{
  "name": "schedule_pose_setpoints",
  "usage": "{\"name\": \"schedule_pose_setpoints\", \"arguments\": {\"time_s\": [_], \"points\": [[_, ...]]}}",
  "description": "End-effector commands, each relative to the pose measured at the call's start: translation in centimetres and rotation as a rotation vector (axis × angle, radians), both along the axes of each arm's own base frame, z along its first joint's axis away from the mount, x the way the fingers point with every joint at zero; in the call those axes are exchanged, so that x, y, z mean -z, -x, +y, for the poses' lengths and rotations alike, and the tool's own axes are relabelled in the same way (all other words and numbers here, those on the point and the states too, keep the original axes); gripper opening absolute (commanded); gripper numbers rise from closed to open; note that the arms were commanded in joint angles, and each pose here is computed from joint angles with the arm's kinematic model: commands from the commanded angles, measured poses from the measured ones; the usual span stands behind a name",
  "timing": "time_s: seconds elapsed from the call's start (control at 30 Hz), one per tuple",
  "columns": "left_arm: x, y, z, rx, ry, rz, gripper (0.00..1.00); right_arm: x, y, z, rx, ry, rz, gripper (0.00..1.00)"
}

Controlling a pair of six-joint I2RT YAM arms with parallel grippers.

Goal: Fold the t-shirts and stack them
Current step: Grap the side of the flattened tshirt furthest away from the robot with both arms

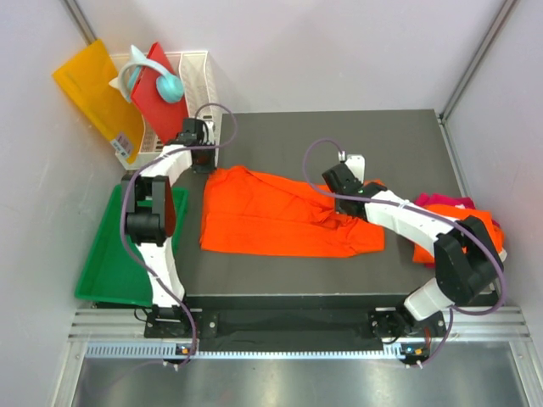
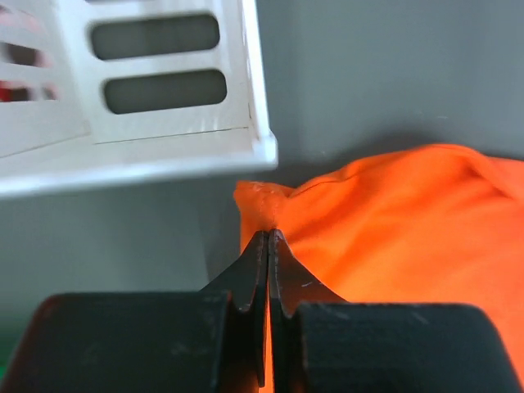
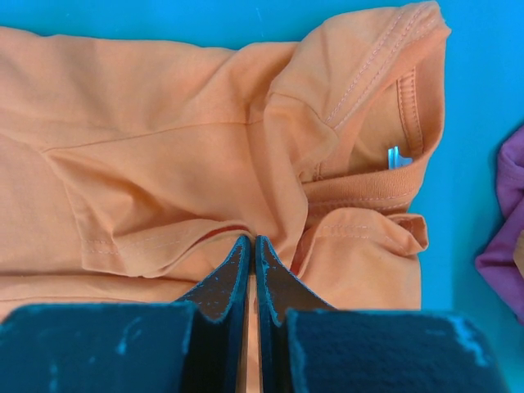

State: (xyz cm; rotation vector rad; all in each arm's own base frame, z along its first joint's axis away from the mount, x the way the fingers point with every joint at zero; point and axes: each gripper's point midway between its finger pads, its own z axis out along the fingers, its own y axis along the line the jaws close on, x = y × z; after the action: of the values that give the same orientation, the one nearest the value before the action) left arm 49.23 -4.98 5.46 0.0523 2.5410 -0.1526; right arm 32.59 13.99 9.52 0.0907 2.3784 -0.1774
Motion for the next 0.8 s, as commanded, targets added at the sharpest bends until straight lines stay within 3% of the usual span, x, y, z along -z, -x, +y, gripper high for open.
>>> {"name": "schedule_pose_setpoints", "arguments": {"time_s": [0.0,0.33,0.77], "points": [[-8.4,-1.3,0.0,0.009,0.01,-0.224,0.0,-3.4,-3.1,0.4,0.019,-0.063,-0.102,0.0],[-11.0,-0.8,0.5,-0.006,-0.008,-0.288,0.0,-12.2,-11.1,-4.6,0.142,-0.082,-0.289,0.0],[-7.9,-0.5,0.8,-0.005,-0.031,-0.226,0.0,-10.2,-16.2,-5.9,0.217,-0.074,-0.262,0.0]]}}
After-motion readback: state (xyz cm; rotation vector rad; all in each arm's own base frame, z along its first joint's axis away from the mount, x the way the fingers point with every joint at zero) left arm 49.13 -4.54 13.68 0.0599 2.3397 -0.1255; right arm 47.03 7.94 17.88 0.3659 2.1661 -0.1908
